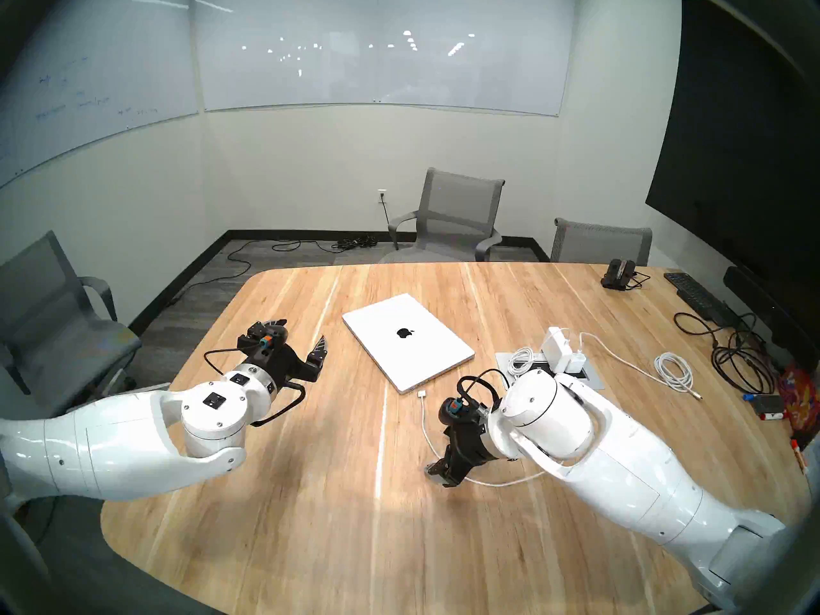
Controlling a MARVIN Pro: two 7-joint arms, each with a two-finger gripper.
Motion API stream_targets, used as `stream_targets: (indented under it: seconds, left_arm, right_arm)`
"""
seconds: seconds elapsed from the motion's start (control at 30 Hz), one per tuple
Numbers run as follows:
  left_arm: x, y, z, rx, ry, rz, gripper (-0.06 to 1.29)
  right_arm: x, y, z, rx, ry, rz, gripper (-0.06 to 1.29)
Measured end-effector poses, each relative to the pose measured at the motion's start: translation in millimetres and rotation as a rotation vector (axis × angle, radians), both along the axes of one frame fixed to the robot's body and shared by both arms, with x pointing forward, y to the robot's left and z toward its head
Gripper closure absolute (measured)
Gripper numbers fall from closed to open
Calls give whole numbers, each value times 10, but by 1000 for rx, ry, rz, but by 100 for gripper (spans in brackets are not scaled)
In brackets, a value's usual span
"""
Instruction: Plug the charging cable into the port of a MacBook
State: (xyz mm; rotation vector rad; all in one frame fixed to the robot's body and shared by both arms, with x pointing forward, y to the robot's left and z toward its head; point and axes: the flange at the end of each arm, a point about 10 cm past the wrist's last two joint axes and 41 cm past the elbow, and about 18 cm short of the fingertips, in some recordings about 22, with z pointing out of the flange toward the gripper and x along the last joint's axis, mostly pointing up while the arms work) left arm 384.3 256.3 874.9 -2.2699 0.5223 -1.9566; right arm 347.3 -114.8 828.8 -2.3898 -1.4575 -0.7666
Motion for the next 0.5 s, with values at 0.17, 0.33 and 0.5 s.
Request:
stream_targets:
  seconds: [0.17,0.33,0.5]
  left_arm:
    - [0,0,0,0,0,0,3]
    - [0,0,0,0,0,0,3]
    - [0,0,0,0,0,0,3]
  right_arm:
    - [-1,-10,1,11,6,-9,19]
    - [6,-14,8,17,6,-16,66]
    - [10,-14,12,21,5,-21,78]
